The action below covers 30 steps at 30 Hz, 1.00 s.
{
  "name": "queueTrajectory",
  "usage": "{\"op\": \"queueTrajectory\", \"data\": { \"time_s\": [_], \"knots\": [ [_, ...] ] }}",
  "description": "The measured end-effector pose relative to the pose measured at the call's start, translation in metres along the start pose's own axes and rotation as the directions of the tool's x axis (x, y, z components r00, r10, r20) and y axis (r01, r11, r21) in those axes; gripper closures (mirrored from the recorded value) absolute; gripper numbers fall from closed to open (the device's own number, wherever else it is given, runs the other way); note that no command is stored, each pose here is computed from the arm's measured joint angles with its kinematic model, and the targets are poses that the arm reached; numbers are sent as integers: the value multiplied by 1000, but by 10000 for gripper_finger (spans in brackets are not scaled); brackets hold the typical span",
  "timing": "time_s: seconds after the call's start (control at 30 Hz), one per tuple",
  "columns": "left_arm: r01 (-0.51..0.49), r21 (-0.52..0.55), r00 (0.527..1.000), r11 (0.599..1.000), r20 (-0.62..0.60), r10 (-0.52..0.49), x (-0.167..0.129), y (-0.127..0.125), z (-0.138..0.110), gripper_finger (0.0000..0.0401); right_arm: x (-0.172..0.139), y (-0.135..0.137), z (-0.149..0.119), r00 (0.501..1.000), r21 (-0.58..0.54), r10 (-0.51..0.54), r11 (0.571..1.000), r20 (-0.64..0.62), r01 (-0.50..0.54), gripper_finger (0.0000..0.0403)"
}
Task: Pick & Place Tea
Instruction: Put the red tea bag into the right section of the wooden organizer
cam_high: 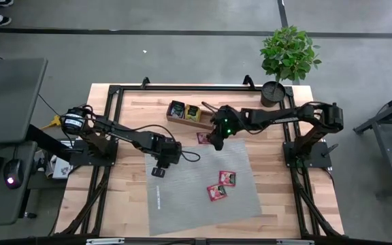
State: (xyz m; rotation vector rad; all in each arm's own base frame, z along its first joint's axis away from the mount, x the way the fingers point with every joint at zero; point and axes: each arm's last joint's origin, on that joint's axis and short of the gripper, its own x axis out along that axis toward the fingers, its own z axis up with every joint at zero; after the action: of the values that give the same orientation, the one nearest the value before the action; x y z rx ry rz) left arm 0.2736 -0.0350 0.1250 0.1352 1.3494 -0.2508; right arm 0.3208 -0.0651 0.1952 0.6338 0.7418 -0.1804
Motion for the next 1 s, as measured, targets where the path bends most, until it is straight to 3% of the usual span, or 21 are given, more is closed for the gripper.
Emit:
{"op": "queueTrajectory", "data": {
  "time_s": [0.13,0.37,0.7,0.9,1.0],
  "knots": [
    [0,0,1000,1000,0,0,0,0,0,293,-15,2,13,995,-75,-76,995,-66,71,402],
    [-1,28,1000,1000,9,1,-4,0,3,293,-56,15,62,976,-274,-190,949,-104,156,403],
    [26,107,995,994,97,-37,-28,-1,29,293,-102,9,127,946,-399,-295,890,-138,219,403],
    [-130,114,956,985,279,93,-68,1,37,293,-108,6,149,911,-450,-337,869,-237,205,403],
    [-221,103,921,970,349,173,-93,0,28,293,-103,3,157,888,-466,-359,862,-288,197,403]
  ]
}}
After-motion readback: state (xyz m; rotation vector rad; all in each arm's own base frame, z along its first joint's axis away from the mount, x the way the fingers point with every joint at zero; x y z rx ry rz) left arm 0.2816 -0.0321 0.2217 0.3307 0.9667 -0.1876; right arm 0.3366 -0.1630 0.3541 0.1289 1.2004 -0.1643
